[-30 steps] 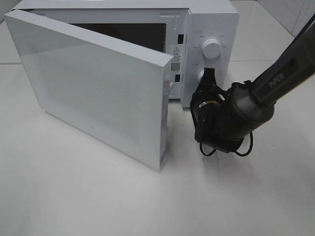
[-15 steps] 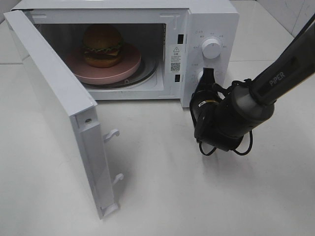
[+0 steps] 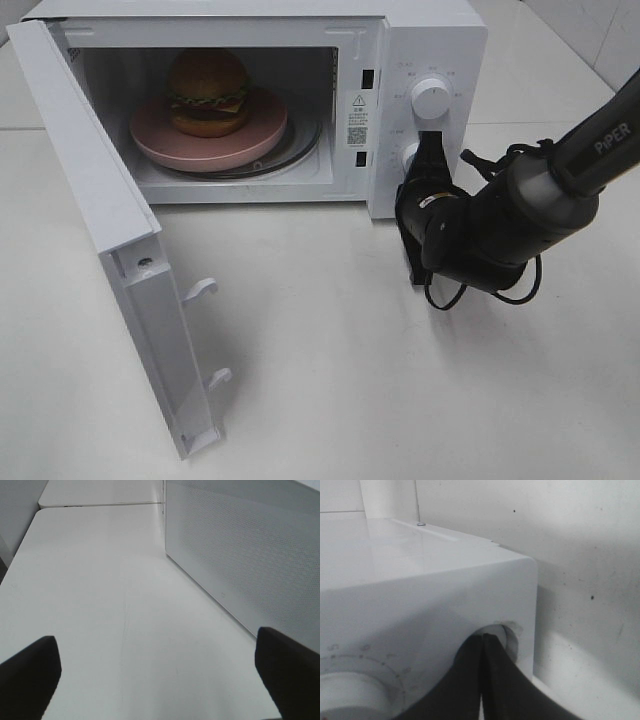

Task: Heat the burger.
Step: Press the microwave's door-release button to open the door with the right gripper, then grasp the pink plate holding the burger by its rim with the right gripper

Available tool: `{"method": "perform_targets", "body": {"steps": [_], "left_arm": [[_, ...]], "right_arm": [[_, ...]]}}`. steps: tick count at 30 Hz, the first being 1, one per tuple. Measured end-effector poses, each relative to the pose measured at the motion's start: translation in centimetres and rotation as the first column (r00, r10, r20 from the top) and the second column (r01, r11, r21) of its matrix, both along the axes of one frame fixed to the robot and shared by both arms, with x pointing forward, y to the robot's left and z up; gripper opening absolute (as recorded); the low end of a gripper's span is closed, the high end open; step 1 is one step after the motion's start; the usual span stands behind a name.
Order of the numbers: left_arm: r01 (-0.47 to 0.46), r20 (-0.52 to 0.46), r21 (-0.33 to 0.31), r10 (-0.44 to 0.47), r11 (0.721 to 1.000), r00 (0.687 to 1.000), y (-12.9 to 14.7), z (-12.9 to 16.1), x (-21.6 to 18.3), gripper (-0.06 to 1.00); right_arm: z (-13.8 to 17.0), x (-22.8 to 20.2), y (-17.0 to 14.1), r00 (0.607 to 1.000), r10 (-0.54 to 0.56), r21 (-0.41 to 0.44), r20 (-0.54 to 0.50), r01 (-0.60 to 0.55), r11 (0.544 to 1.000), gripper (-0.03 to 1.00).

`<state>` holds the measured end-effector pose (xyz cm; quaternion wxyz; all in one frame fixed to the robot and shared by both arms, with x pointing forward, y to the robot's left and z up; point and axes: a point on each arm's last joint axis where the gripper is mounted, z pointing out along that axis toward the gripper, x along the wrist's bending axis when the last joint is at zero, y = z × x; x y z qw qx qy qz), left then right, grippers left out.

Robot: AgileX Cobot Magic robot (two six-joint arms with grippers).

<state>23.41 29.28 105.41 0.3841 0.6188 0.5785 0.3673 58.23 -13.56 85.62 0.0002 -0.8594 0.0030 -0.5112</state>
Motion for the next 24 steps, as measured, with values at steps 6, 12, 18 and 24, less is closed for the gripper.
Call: {"method": "perform_targets", "body": {"steps": [6,12,18,24], "left_arm": [[0.000,0.000,0.000,0.000,1.000,1.000,0.0,0.0,0.0,0.99],[0.000,0.000,0.000,0.000,1.000,1.000,0.0,0.0,0.0,0.99],[0.000,0.000,0.000,0.000,1.000,1.000,0.0,0.0,0.0,0.99],[0.000,0.000,0.000,0.000,1.000,1.000,0.0,0.0,0.0,0.99]], "right_arm": [[0.6,-1.2,-0.2,0.997,0.076,-0.025,-0.024,-0.077,0.997,0.00],[1.5,-2.5,-0.7,0.992,0.123,-0.060,-0.035,-0.125,0.990,0.00],[3.0,-5.0,-1.6,0.970,0.218,-0.140,-0.105,-0.232,0.963,0.00],[5.1,-6.7,-1.7,0.913,0.372,-0.226,-0.168,-0.403,0.887,0.00]]}}
